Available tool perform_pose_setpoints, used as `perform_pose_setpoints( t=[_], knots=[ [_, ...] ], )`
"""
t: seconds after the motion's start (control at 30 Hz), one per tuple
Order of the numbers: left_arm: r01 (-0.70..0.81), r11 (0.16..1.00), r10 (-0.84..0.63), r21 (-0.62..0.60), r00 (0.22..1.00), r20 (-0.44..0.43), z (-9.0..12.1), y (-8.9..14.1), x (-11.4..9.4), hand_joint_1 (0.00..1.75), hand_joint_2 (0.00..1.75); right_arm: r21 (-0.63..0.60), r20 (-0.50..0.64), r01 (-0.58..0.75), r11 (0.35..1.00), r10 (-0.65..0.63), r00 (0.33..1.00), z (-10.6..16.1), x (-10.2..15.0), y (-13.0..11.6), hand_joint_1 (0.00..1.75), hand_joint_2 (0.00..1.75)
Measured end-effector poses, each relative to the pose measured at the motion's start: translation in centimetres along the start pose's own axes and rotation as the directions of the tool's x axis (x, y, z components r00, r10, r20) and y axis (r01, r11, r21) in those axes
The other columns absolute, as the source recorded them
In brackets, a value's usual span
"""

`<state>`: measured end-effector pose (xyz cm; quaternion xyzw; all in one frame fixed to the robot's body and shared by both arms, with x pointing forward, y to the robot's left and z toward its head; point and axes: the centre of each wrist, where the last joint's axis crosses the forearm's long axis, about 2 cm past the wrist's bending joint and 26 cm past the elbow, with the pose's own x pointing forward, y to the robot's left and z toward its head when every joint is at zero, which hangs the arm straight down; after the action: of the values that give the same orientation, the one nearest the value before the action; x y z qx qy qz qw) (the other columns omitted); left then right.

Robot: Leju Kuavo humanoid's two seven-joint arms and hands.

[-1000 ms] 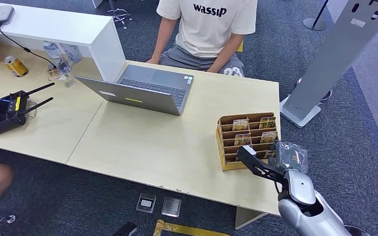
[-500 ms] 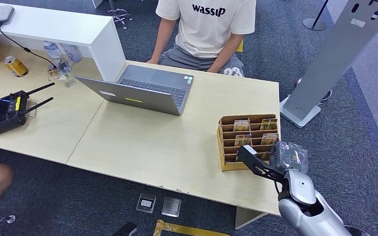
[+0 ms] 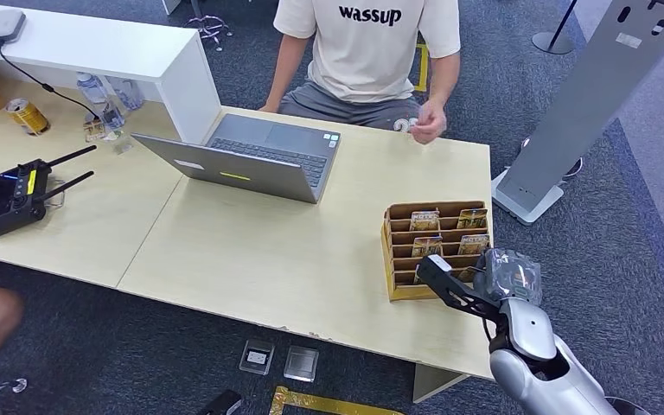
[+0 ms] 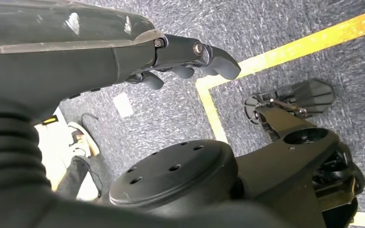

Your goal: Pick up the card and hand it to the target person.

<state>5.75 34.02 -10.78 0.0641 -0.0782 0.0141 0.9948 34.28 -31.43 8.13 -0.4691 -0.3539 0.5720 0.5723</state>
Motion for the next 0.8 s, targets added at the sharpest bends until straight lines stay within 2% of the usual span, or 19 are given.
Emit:
perform_pose_setpoints(
  t=[0.13, 0.23, 0.43, 0.63, 0.8],
  knots=[
    [-0.006, 1.000, 0.006, 0.009, 1.000, -0.015, 0.0, 0.2, 0.0, 0.00, 1.75, -0.017, 0.003, 0.023, 1.000, -0.023, 1.000, 0.1, -0.1, -0.6, 1.47, 1.75],
    [-0.015, 1.000, 0.015, 0.016, 1.000, -0.023, 0.0, 0.2, 0.0, 0.00, 1.75, -0.061, 0.016, 0.056, 0.997, -0.055, 0.998, 0.3, -0.1, -2.1, 1.47, 1.75],
    [-0.034, 0.999, 0.034, 0.020, 0.999, -0.040, 0.0, 0.3, -0.1, 0.00, 1.75, -0.173, 0.102, 0.186, 0.967, -0.171, 0.980, 1.2, 0.0, -7.8, 1.47, 1.75],
    [-0.053, 0.998, 0.054, 0.029, 0.997, -0.051, 0.0, 0.4, -0.1, 0.00, 1.75, -0.280, 0.267, 0.371, 0.885, -0.300, 0.916, 3.6, 0.8, -14.1, 1.47, 1.75],
    [-0.057, 0.998, 0.058, 0.027, 0.997, -0.051, 0.0, 0.4, 0.0, 0.00, 1.75, -0.374, 0.368, 0.426, 0.824, -0.290, 0.884, 5.5, 2.0, -16.6, 1.47, 1.75]
  ],
)
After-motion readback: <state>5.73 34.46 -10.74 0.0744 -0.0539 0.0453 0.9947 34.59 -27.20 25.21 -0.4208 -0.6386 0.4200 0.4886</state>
